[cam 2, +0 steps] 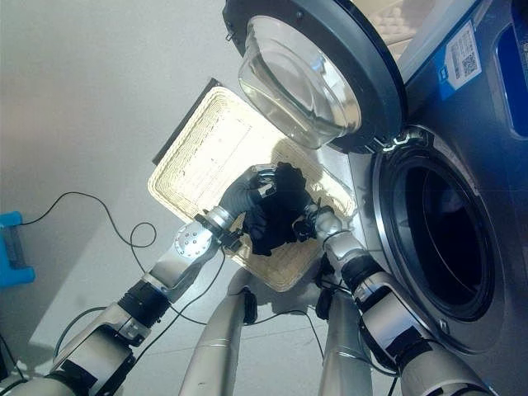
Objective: Put the clothes into the washing machine.
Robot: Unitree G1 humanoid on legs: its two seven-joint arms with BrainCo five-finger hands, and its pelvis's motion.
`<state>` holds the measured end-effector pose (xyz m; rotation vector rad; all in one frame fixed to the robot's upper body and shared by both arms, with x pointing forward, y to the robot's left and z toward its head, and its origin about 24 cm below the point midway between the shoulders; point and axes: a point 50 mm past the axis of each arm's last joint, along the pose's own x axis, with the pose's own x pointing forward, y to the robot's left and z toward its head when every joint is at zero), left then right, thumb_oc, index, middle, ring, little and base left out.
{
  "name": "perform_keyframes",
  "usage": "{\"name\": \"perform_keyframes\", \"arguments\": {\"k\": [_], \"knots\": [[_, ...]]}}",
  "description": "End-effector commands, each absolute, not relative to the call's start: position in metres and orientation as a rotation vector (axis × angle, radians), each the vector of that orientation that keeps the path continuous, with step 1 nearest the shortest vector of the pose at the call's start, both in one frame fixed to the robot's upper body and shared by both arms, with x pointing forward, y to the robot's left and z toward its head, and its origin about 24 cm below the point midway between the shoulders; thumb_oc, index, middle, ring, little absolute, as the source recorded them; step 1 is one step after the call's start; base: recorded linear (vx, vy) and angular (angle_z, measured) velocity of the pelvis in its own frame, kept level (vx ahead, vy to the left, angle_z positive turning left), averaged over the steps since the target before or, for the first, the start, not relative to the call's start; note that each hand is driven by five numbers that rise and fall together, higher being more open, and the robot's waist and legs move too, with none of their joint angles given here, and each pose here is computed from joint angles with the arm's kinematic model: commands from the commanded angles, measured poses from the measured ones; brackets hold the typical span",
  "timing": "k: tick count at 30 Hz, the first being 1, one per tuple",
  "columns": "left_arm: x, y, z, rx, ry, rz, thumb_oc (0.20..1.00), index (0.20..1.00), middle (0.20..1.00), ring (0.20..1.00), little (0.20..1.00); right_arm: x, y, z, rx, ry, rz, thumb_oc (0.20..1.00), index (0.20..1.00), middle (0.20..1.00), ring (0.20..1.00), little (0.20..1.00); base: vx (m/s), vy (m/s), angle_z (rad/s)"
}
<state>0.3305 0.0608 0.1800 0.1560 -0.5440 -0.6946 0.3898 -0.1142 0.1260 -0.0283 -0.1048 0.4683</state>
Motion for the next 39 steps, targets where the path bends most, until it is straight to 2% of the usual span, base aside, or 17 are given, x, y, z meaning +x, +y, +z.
{"name": "perform_keyframes", "arguments": {"k": [1,15,27,33,35,39], "knots": [[0.306,0.033,0.228,0.094,-0.830,-0.766,1.000,1.000,1.000,1.000,1.000,0.387,-0.104,0.138,0.135,-0.182,0.512,0.200,0.200,0.200,0.200,0.200,0.00,0.051,-0.03],[0.323,0.079,0.214,0.367,-0.833,-0.441,1.000,1.000,1.000,1.000,1.000,0.368,-0.145,0.120,0.409,-0.253,0.359,0.200,0.200,0.200,0.200,0.200,0.00,0.057,-0.10],[0.335,0.105,0.203,0.335,-0.771,-0.279,1.000,1.000,1.000,1.000,1.000,0.356,-0.174,0.111,0.670,-0.359,0.230,0.200,0.200,0.200,0.200,0.200,0.00,0.068,-0.16],[0.343,0.127,0.190,0.080,-0.697,-0.091,1.000,1.000,1.000,1.000,1.000,0.353,-0.205,0.082,1.046,-0.374,0.078,0.200,0.200,0.200,0.200,0.200,0.00,0.056,-0.10],[0.345,0.131,0.179,-0.002,-0.650,-0.047,1.000,1.000,1.000,1.000,1.000,0.352,-0.213,0.070,1.300,-0.406,0.005,0.200,0.200,0.200,0.200,0.200,0.00,0.029,-0.14],[0.346,0.130,0.171,-0.020,-0.613,-0.025,1.000,1.000,1.000,1.000,1.000,0.352,-0.217,0.062,1.565,-0.458,-0.069,0.200,0.200,0.200,0.200,0.200,0.00,0.010,-0.06]]}}
